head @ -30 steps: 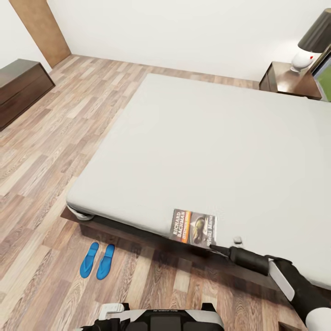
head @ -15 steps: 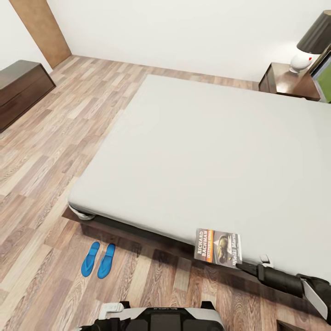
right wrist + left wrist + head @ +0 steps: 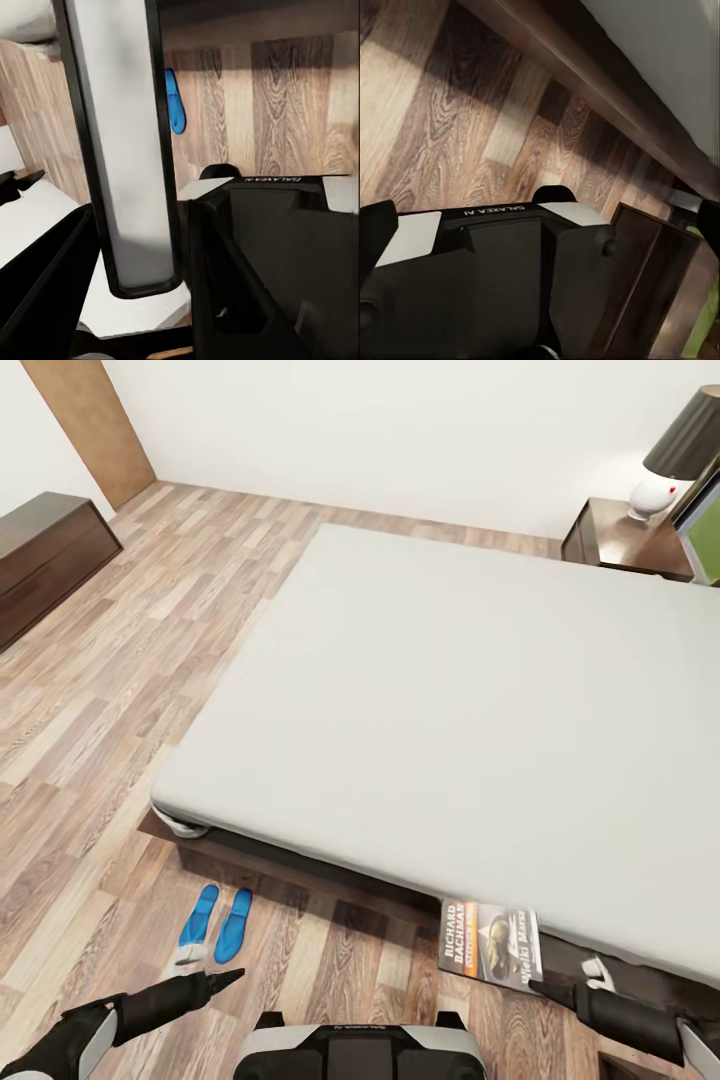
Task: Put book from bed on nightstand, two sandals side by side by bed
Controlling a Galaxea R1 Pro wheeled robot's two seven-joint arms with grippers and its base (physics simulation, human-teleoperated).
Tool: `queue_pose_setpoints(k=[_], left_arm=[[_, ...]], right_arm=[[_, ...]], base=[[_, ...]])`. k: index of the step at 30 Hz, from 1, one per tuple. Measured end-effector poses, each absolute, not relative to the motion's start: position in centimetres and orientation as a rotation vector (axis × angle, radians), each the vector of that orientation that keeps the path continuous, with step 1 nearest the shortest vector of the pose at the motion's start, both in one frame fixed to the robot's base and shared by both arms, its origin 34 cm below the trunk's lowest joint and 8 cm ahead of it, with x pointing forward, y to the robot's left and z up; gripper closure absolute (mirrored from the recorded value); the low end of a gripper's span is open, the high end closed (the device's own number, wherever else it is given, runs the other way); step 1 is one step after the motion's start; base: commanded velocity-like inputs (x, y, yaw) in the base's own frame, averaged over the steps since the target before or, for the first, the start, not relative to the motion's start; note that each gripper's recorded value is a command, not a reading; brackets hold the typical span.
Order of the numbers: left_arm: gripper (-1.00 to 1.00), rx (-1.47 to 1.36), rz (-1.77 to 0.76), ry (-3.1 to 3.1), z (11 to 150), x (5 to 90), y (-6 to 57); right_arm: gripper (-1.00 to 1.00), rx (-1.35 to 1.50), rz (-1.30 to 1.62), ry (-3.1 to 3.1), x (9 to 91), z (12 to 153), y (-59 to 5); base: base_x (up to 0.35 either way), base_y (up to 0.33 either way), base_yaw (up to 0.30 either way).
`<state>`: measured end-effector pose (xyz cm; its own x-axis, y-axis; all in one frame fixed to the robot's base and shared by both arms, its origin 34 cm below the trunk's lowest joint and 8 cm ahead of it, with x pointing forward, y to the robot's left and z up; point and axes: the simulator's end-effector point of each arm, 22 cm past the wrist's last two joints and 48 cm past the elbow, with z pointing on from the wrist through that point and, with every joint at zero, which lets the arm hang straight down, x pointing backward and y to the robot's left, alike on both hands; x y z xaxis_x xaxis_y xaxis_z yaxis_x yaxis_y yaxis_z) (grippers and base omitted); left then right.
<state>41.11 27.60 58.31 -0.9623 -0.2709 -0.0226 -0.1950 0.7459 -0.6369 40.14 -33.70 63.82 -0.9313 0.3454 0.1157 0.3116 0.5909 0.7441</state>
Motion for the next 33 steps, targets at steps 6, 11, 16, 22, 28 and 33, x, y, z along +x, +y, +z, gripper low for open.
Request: queue_pose_setpoints(k=[6, 11, 16, 22, 28, 33], left_arm=[[-1.0, -0.388, -1.02, 2.823, 58.2, 39.8, 27.5], [-1.0, -0.386, -1.023, 2.823, 58.5, 39.5, 27.3], [-1.0, -0.386, -1.03, 2.822, 58.8, 39.3, 26.9], [-1.0, -0.39, -1.047, 2.816, 59.3, 39.0, 26.0], [-1.0, -0.391, -1.051, 2.815, 59.7, 38.8, 25.8], [-1.0, -0.392, -1.053, 2.814, 59.9, 38.7, 25.8]], right_arm=[[1.0, 0.58, 1.236, 2.779, 38.5, 63.3, -34.5], [1.0, 0.579, 1.232, 2.779, 38.2, 63.6, -34.6], [1.0, 0.578, 1.232, 2.781, 38.0, 64.0, -34.6], [1.0, 0.55, 1.228, 2.792, 37.5, 64.4, -34.6], [1.0, 0.474, 1.222, 2.823, 36.5, 64.8, -34.5], [1.0, 0.467, 1.22, 2.825, 36.3, 64.9, -34.6]], base=[[0.0, 0.0, 0.0], [0.0, 0.0, 0.0], [0.0, 0.0, 0.0], [0.0, 0.0, 0.0], [0.0, 0.0, 0.0], [0.0, 0.0, 0.0]])
